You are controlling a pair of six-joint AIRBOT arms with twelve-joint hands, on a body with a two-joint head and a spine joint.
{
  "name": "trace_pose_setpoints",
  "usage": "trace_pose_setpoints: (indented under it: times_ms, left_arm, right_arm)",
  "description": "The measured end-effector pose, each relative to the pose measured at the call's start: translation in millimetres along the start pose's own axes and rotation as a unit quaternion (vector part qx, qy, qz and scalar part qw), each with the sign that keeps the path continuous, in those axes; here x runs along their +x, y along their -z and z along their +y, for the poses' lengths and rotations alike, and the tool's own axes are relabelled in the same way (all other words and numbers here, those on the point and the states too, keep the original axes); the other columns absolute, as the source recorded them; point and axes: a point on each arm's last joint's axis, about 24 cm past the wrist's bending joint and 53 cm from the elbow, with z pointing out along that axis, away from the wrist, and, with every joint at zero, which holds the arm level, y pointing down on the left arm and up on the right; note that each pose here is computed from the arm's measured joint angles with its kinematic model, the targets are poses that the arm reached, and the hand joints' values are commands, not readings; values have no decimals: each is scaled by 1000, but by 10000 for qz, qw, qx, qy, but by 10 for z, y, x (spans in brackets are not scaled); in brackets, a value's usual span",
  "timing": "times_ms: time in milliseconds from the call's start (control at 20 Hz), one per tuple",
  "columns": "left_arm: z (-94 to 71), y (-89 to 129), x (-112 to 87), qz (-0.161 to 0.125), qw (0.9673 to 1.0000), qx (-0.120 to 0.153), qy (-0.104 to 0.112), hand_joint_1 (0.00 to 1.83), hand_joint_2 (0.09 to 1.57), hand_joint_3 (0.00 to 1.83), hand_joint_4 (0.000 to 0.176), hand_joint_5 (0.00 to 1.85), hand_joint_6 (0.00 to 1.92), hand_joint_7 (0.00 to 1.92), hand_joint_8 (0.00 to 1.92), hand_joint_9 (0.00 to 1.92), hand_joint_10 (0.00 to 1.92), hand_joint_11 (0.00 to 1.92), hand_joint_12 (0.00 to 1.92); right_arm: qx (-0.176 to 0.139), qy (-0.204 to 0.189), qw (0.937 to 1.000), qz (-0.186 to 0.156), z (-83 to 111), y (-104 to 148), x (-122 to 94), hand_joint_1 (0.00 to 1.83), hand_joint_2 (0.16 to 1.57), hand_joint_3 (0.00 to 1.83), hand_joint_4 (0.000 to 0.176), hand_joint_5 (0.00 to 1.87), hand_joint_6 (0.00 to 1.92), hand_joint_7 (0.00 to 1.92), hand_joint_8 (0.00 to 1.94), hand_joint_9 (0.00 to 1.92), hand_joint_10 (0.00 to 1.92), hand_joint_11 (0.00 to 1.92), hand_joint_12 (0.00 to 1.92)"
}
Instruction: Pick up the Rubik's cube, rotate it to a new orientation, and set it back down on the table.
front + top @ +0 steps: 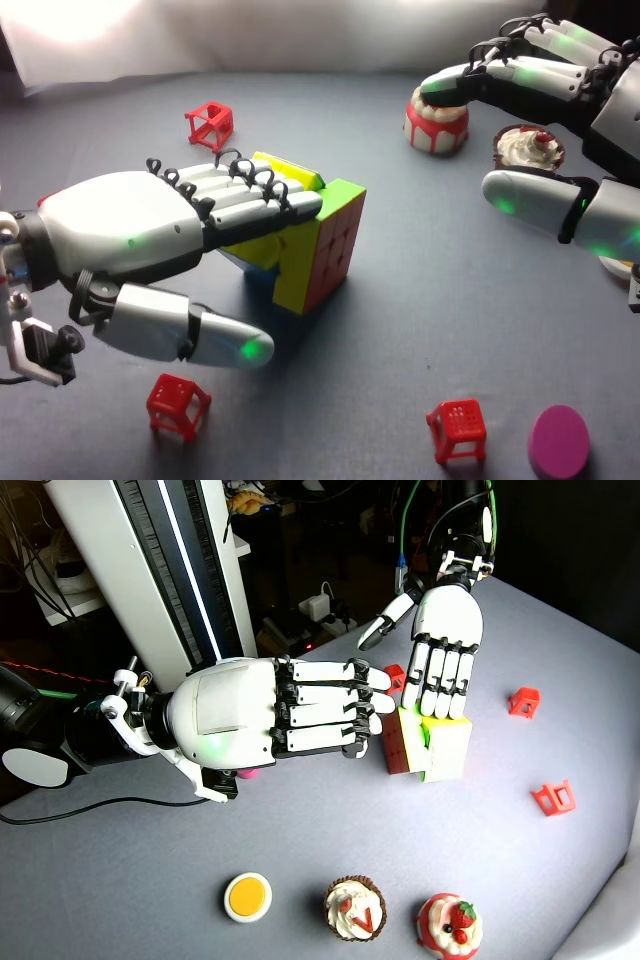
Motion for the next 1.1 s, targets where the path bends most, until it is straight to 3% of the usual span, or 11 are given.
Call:
trace_pose_setpoints:
  times_ms: [500,600,800,1000,1100]
  left_arm:
    - [40,0,38,62,10000,-50,38,0,1161,2,0,18,6,0,0,0,0,0,0]
    - [-6,48,-5,-17,10000,-42,-77,0,1196,17,4,7,2,0,0,0,0,0,0]
    - [-81,133,-50,-112,9998,-10,-161,0,1158,0,0,150,32,79,9,0,0,0,0]
    - [-37,187,132,241,9995,-107,-166,0,1259,42,0,141,16,86,4,0,0,0,0]
    - [-5,194,180,366,9991,-147,-150,0,1302,52,0,134,9,67,0,0,0,0,0]
  right_arm:
    - [30,-13,10000,-14,-16,6,-4,164,1468,0,0,229,540,344,330,35,1203,0,1686]
    - [19,-10,10000,-11,-11,6,-3,164,1465,0,0,230,526,327,321,9,1151,0,1677]
    - [27,-14,10000,-18,-14,6,-6,169,1444,0,0,294,272,358,190,42,1017,0,1587]
    - [35,-12,10000,-16,-20,7,-7,161,1451,2,0,311,212,379,181,38,1107,0,1588]
    - [36,-11,10000,-14,-20,7,-6,197,1444,0,0,344,200,389,159,43,1031,0,1554]
